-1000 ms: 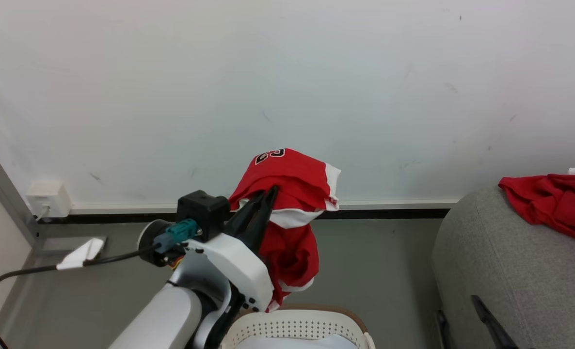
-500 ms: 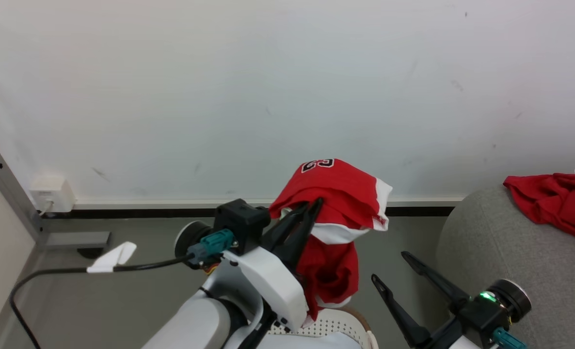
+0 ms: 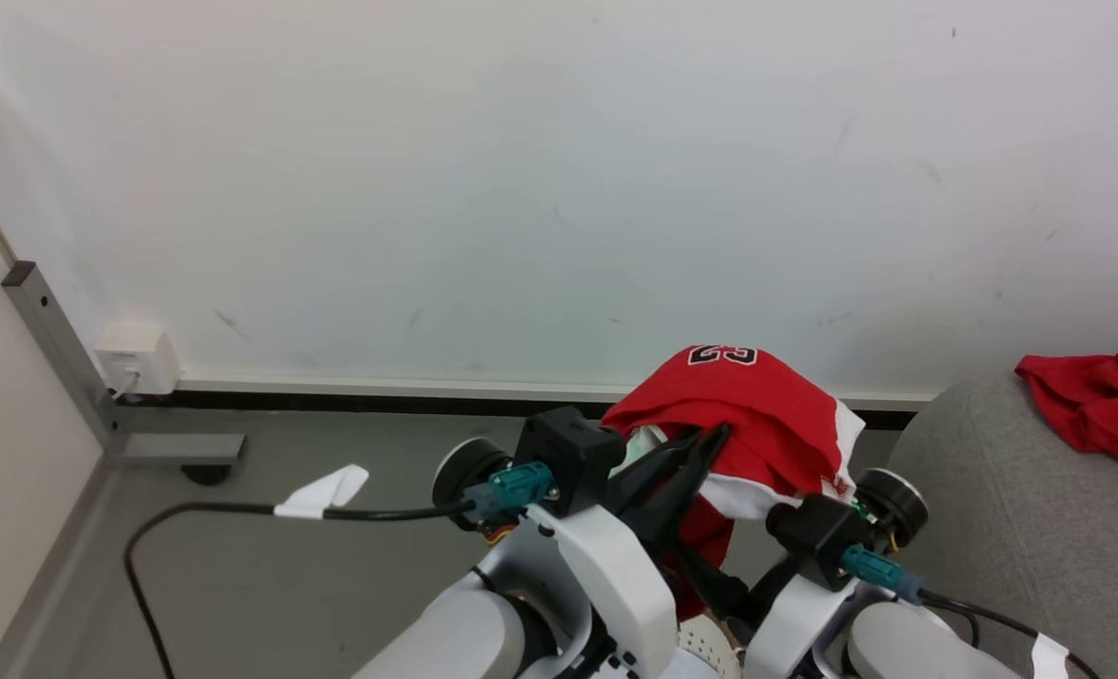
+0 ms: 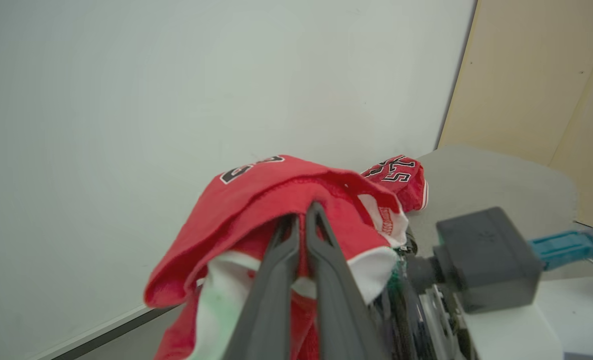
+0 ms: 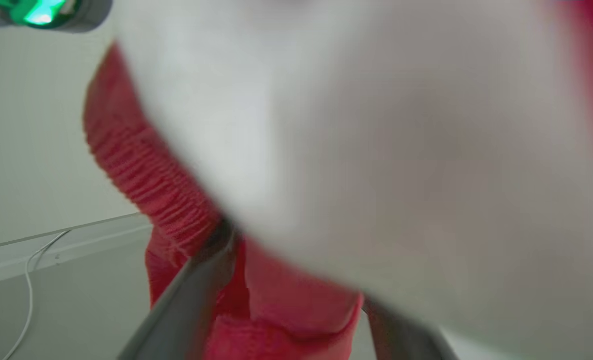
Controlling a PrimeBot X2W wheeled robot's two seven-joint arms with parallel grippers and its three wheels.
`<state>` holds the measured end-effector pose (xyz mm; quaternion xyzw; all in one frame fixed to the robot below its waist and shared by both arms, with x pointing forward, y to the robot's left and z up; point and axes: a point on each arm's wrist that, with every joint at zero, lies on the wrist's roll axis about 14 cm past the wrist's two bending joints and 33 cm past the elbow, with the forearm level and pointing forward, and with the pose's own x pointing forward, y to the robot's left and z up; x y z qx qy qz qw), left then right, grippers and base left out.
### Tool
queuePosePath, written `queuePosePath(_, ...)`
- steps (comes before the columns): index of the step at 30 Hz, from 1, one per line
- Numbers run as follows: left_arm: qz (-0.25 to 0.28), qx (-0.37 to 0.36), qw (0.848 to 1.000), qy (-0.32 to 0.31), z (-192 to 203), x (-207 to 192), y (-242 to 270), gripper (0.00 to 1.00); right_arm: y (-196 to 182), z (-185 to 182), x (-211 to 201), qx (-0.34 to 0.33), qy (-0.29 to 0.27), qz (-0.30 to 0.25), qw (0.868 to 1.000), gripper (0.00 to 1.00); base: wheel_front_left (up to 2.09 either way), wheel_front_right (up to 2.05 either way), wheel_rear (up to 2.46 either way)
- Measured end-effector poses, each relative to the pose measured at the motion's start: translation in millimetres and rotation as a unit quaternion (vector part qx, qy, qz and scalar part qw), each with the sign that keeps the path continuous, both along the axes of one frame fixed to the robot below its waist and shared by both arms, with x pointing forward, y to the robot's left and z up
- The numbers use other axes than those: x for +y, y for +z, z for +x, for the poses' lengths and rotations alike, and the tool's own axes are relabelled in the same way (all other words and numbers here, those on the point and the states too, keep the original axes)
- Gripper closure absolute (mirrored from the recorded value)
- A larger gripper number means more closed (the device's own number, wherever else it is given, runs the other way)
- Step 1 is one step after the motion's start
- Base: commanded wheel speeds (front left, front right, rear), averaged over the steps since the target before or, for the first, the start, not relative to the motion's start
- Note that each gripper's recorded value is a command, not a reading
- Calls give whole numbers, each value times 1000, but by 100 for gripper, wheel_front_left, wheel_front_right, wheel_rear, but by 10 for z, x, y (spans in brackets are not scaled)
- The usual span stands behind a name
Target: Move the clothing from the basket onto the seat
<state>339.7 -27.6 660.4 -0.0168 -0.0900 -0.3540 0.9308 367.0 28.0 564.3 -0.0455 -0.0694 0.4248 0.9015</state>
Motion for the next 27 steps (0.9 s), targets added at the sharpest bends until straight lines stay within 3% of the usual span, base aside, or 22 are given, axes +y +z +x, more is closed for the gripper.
queuePosePath(1, -1, 1, 1000, -1, -5, -10, 0, 100, 18, -2, 40, -2, 4, -1, 1000, 70, 0, 0, 0)
queuePosePath(2, 0, 1, 1000, -2, -5, -10, -4, 100, 53, 9, 70, -5, 6, 1, 1000, 100, 0, 0, 0)
queuePosePath(14, 0, 20, 998, 61, 211, 326, -123, 100, 168, -24, 48, 5, 3, 44, 999, 100, 0, 0, 0)
queuePosePath(15, -1, 21, 998, 66, 232, 352, -135, 92, 166, -17, 19, 8, -1, 48, 999, 100, 0, 0, 0)
queuePosePath(18, 1, 26, 997, 74, 275, 389, -197, 53, 141, -27, -35, 17, -9, 57, 998, 100, 0, 0, 0)
queuePosePath(19, 3, 28, 997, 76, 287, 395, -223, 0, 142, -29, -51, 20, -11, 62, 998, 100, 0, 0, 0)
queuePosePath(27, 12, 57, 994, 88, 385, 446, -544, 0, 202, 127, -414, 23, -63, 89, 994, 100, 0, 0, 0)
